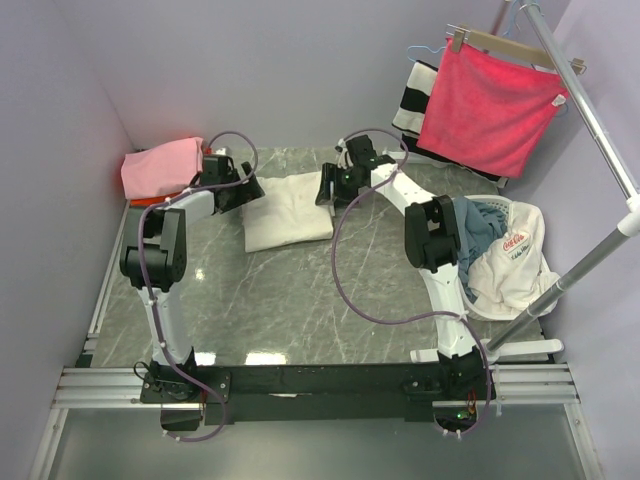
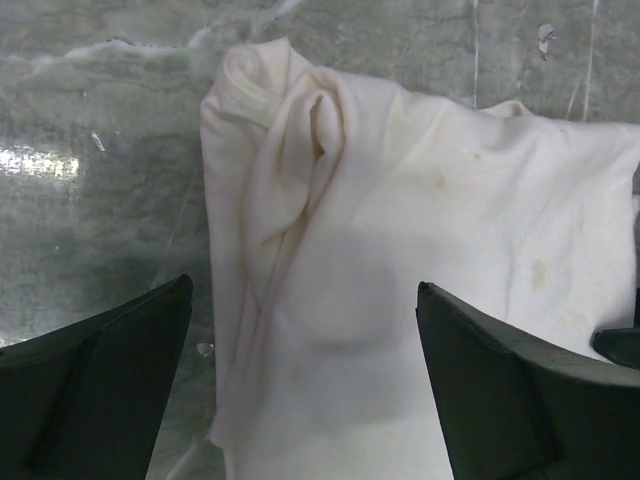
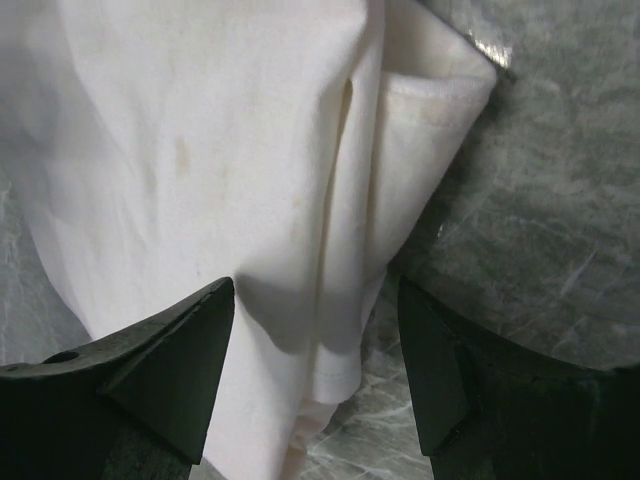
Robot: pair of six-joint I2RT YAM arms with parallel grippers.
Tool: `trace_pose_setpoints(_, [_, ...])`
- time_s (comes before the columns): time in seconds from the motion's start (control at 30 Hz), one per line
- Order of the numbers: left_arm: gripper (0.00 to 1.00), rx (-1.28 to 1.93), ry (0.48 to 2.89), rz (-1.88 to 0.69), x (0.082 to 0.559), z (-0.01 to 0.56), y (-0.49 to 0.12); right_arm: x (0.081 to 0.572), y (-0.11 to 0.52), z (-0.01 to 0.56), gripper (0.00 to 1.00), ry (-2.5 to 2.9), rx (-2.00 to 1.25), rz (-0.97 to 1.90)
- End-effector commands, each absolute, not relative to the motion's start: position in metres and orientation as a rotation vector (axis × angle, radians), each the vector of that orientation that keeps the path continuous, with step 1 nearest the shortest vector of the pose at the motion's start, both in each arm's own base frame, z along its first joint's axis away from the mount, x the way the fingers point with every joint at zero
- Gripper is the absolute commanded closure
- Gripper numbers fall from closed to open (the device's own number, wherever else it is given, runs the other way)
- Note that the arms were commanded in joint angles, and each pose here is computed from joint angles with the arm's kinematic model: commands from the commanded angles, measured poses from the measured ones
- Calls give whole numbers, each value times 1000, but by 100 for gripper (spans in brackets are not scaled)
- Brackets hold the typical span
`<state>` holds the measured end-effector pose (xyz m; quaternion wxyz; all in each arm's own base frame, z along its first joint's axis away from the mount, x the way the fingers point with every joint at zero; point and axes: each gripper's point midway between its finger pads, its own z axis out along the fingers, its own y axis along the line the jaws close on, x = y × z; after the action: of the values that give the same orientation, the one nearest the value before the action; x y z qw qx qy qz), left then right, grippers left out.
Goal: Fold and stack the t-shirts
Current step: Fold the tshirt
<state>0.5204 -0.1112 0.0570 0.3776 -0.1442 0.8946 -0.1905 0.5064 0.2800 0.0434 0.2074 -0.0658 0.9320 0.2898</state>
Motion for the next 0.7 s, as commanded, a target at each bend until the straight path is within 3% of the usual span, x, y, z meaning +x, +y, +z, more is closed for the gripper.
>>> trace_pose_setpoints(0.0, [1, -345, 2232, -427, 540, 83, -104, 520, 284, 51, 27, 2557, -205, 809])
trace_pose_setpoints(0.17, [3, -313, 2273, -443, 553, 64, -114, 522, 287, 50, 30, 2552, -199, 830])
trace_pose_setpoints(0.2, [7, -311, 2290, -437, 553, 56, -115, 521, 288, 49, 30, 2554, -198, 831])
trace_pose_setpoints(0.27, [30, -312, 2300, -411, 557, 55, -113, 521, 288, 48, 31, 2556, -197, 838])
trace_pose_setpoints(0.4, [44, -314, 2312, -379, 559, 46, -111, 521, 290, 45, 36, 2562, -187, 853])
trace_pose_setpoints(0.47, [57, -313, 2317, -381, 560, 44, -111, 520, 290, 44, 46, 2565, -180, 859])
trace_pose_setpoints(0.5, [62, -308, 2318, -383, 559, 44, -112, 520, 290, 43, 59, 2565, -176, 853])
trace_pose_setpoints(0.6, [78, -306, 2317, -381, 558, 43, -111, 520, 282, 43, 85, 2562, -147, 817])
trace_pose_setpoints(0.67, [84, -310, 2320, -374, 554, 41, -108, 513, 273, 41, 93, 2579, -118, 793])
